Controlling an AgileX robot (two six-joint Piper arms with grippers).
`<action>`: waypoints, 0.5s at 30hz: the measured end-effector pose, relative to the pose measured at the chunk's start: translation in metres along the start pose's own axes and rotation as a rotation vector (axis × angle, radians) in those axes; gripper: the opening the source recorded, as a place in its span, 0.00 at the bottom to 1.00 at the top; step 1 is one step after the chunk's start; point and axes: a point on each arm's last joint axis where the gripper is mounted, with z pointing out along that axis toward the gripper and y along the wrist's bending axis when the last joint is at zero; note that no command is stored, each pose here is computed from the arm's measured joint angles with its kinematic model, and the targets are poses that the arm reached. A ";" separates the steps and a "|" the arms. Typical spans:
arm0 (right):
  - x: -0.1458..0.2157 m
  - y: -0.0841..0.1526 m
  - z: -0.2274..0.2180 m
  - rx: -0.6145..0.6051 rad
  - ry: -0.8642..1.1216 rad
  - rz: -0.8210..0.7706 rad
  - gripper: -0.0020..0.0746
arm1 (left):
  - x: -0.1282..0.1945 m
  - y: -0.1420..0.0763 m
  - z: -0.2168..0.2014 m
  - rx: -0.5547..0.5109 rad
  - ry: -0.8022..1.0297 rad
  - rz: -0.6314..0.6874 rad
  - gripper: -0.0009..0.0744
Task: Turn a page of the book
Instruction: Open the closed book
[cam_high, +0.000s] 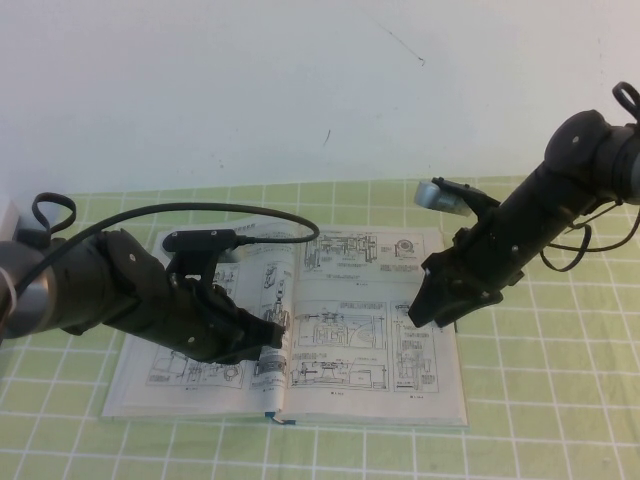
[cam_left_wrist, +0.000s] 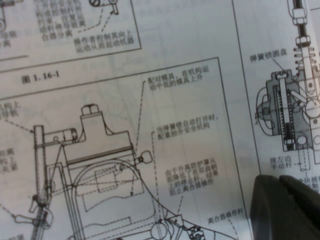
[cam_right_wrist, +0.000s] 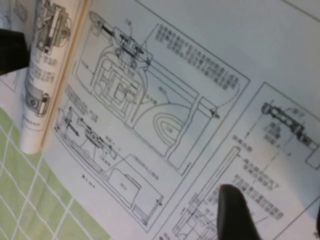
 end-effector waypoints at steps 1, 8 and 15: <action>-0.001 0.002 0.001 0.003 -0.001 -0.007 0.47 | 0.000 0.000 0.000 0.000 0.000 0.000 0.01; -0.009 0.003 -0.016 0.102 0.029 -0.041 0.47 | 0.000 0.000 0.000 0.001 0.000 -0.002 0.01; -0.008 0.001 -0.017 0.136 0.070 -0.030 0.47 | 0.000 0.000 0.000 0.003 0.001 -0.004 0.01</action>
